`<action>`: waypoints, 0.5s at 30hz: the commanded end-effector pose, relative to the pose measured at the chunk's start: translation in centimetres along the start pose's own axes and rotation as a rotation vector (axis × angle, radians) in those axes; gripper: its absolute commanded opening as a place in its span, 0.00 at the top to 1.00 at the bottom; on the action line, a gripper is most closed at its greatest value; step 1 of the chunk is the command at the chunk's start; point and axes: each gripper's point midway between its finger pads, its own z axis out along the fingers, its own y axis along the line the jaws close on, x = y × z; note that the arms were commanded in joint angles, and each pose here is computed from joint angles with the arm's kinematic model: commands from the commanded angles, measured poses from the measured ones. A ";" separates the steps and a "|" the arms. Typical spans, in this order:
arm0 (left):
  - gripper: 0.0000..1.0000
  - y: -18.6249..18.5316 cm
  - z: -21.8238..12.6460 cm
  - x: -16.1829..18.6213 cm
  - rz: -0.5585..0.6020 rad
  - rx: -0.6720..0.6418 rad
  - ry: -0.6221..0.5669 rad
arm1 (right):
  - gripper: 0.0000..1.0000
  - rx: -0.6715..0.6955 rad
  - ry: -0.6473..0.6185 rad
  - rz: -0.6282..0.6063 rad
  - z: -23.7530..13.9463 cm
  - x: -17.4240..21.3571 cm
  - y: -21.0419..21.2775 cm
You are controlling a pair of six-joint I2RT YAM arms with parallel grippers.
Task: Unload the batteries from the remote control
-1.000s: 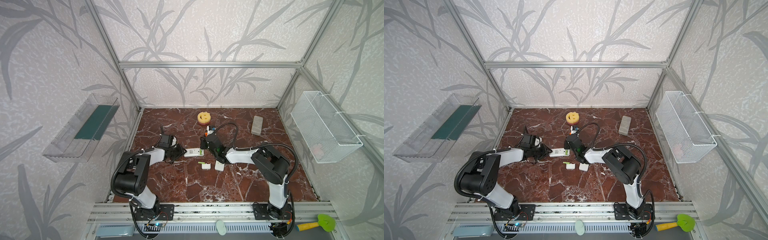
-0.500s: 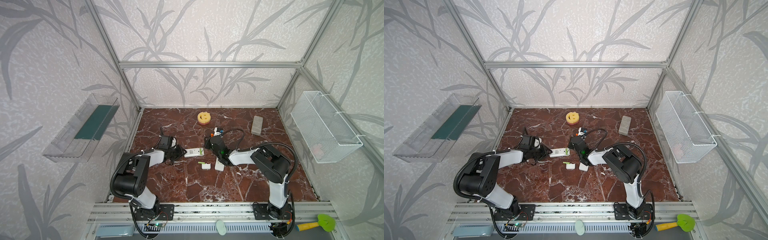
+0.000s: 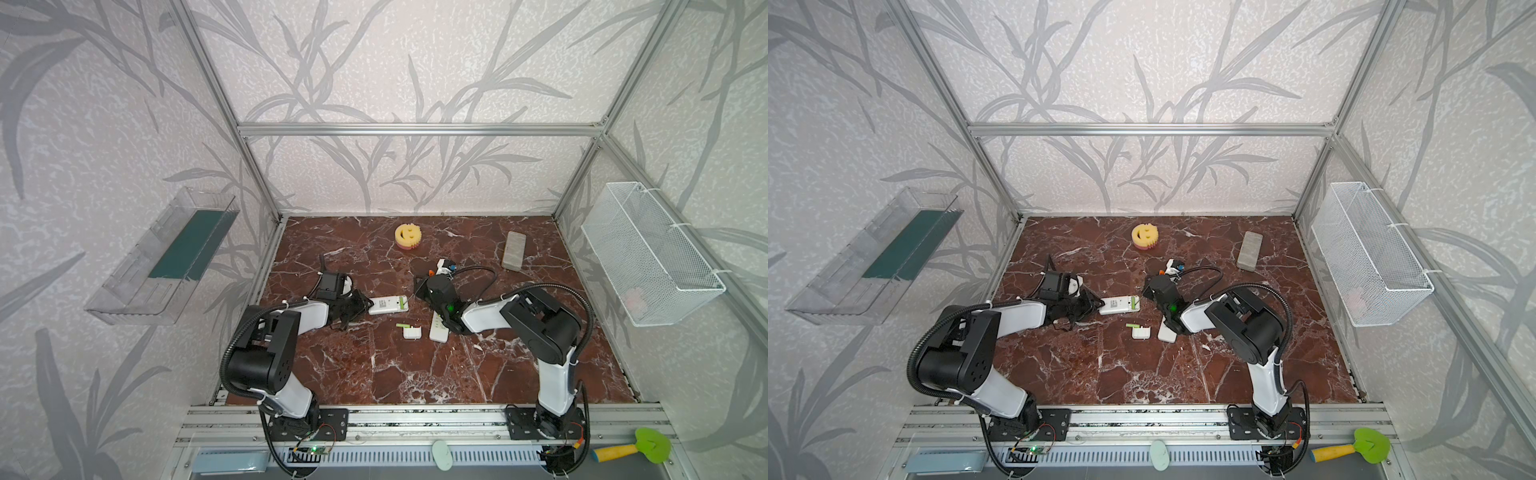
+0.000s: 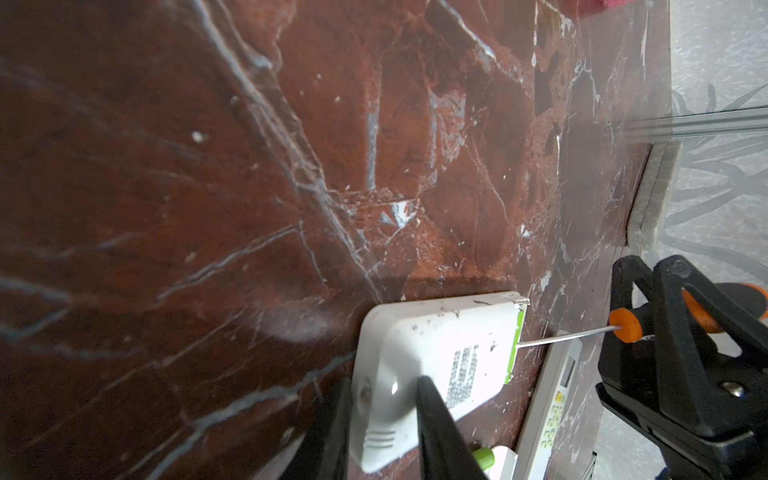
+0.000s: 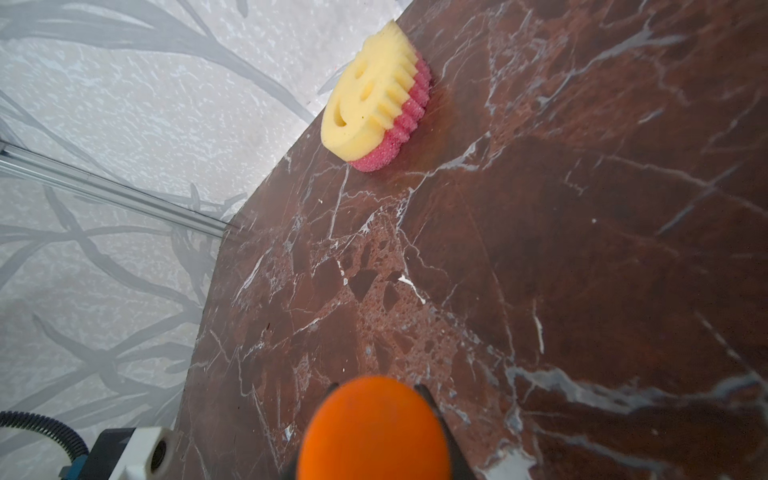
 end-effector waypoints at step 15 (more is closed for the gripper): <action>0.71 4.1 0.9 4.5 -0.099 -0.112 0.131 | 1.00 0.025 0.010 0.165 1.3 1.8 -3.7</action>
